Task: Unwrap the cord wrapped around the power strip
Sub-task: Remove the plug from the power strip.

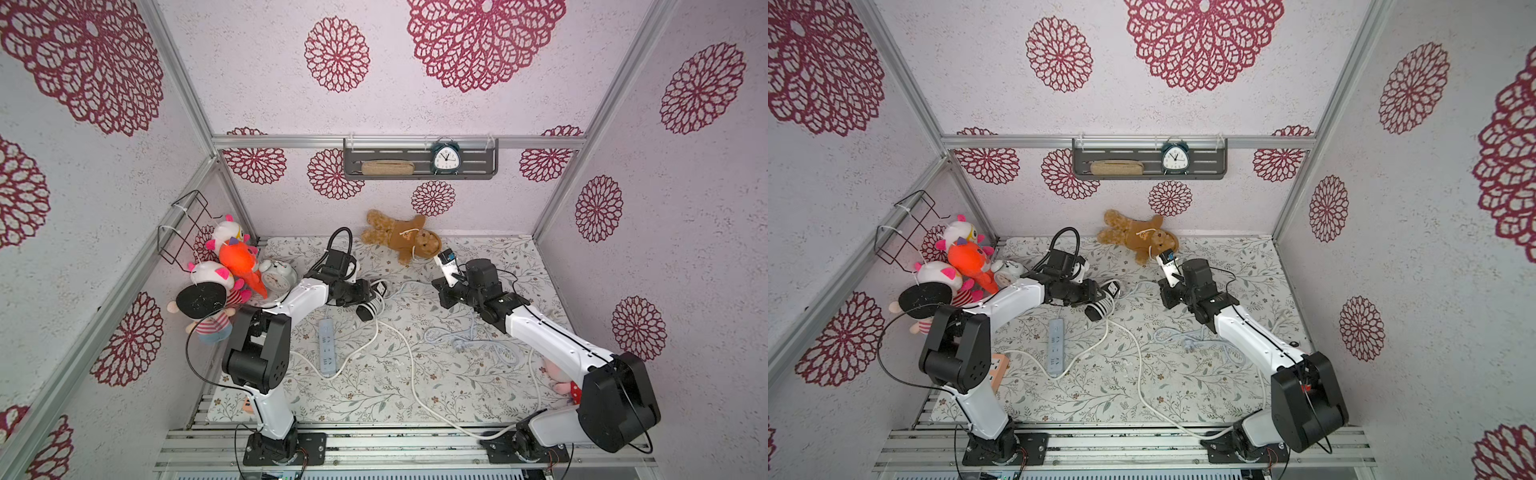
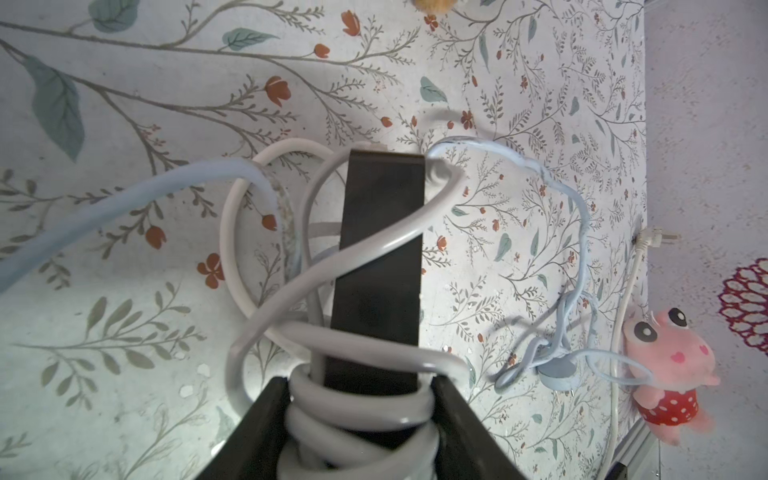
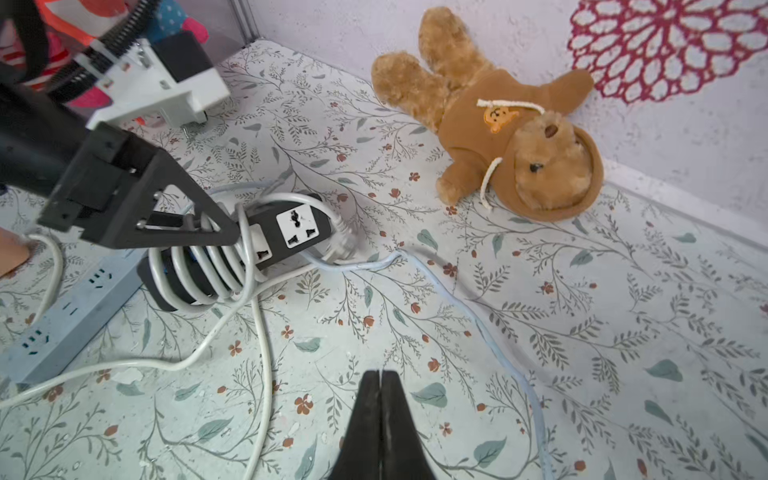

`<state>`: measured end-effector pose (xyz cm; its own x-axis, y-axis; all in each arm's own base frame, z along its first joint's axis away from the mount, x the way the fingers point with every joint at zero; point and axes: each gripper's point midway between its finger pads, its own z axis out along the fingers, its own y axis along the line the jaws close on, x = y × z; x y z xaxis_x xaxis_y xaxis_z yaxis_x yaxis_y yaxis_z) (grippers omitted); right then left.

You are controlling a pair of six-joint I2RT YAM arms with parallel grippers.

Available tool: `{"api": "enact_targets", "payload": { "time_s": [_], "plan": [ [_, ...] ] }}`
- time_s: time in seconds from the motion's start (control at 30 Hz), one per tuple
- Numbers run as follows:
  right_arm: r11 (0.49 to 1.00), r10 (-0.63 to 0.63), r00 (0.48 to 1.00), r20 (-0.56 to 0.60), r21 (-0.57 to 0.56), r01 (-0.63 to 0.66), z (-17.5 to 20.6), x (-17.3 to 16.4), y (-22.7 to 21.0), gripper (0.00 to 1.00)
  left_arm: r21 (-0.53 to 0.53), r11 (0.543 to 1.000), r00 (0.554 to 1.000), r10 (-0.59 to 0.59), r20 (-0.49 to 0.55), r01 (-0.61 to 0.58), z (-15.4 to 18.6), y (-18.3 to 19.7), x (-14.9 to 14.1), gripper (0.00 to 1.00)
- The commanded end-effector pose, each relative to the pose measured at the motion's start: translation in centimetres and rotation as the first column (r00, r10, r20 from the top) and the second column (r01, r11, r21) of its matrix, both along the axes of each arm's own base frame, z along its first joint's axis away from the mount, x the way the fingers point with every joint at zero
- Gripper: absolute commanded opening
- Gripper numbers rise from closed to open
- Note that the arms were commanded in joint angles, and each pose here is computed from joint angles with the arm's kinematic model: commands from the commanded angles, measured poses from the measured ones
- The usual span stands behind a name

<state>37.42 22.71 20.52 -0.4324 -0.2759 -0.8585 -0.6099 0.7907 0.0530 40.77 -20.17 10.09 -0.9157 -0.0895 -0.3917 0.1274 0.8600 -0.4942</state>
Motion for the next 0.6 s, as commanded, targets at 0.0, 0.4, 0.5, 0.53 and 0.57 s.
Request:
{"api": "enact_targets", "payload": {
  "time_s": [0.0, 0.4, 0.5, 0.53, 0.57],
  "plan": [
    [0.998, -0.028, 0.999, -0.029, 0.058, 0.030, 1.6, 0.8, 0.4, 0.00, -0.052, 0.998, 0.987, -0.014, 0.162, 0.023, 4.9, -1.1, 1.2, 0.00],
    [0.941, 0.253, 0.916, -0.311, 0.300, -0.158, 0.9, 0.0, 0.3, 0.63, -0.111, 0.903, 0.883, -0.369, 0.291, 0.414, 9.9, -4.8, -2.5, 0.00],
    [0.926, 0.266, 0.895, -0.357, 0.352, -0.135, 0.3, 0.2, 0.8, 0.69, -0.138, 0.905, 0.888, -0.350, 0.298, 0.403, 10.5, -5.0, -2.1, 0.00],
    [0.922, 0.258, 0.894, -0.367, 0.369, -0.115, 0.2, 0.5, 0.9, 0.70, -0.146, 0.915, 0.898, -0.323, 0.299, 0.377, 10.7, -5.0, -1.6, 0.00],
    [0.919, 0.243, 0.893, -0.378, 0.385, -0.088, 0.1, 0.7, 0.9, 0.72, -0.161, 0.924, 0.909, -0.291, 0.297, 0.348, 10.8, -5.0, -1.2, 0.00]
  ]
}}
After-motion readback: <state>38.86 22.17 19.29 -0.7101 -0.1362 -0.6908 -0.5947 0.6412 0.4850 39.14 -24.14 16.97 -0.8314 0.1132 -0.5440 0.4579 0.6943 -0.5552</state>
